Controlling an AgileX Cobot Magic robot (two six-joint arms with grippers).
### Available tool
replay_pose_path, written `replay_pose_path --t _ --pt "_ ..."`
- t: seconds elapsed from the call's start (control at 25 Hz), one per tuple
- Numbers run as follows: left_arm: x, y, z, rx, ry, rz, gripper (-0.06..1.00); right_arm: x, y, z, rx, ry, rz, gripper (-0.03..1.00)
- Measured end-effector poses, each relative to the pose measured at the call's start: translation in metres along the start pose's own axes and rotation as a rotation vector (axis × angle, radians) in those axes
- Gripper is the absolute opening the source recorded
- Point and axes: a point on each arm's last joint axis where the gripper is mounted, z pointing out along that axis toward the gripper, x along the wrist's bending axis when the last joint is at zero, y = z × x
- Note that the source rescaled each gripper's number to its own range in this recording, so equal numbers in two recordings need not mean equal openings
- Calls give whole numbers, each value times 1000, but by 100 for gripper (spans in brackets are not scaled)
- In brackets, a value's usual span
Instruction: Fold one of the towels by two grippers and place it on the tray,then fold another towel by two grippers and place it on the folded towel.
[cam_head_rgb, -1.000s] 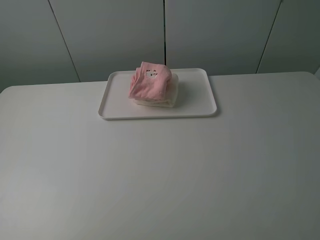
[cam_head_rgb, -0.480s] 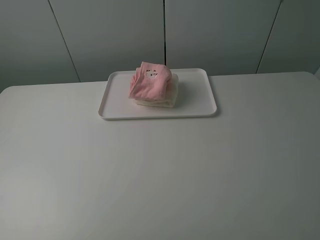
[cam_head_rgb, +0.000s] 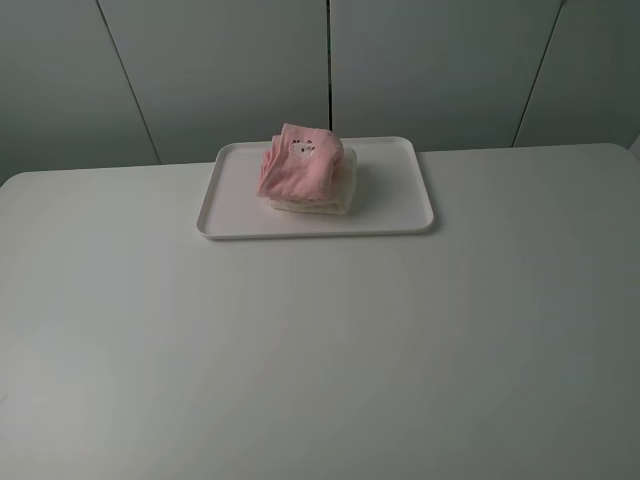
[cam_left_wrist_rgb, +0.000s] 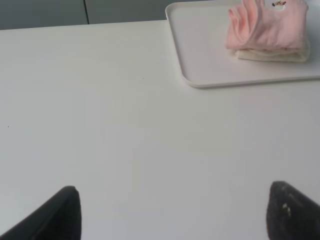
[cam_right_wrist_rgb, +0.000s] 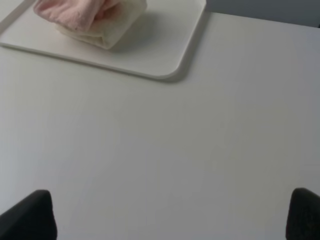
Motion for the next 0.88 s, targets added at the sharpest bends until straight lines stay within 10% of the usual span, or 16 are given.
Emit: replay_pose_path --t 0.88 --pt "0 1 2 -8 140 -31 96 2 -6 -10 -76 -313 154 100"
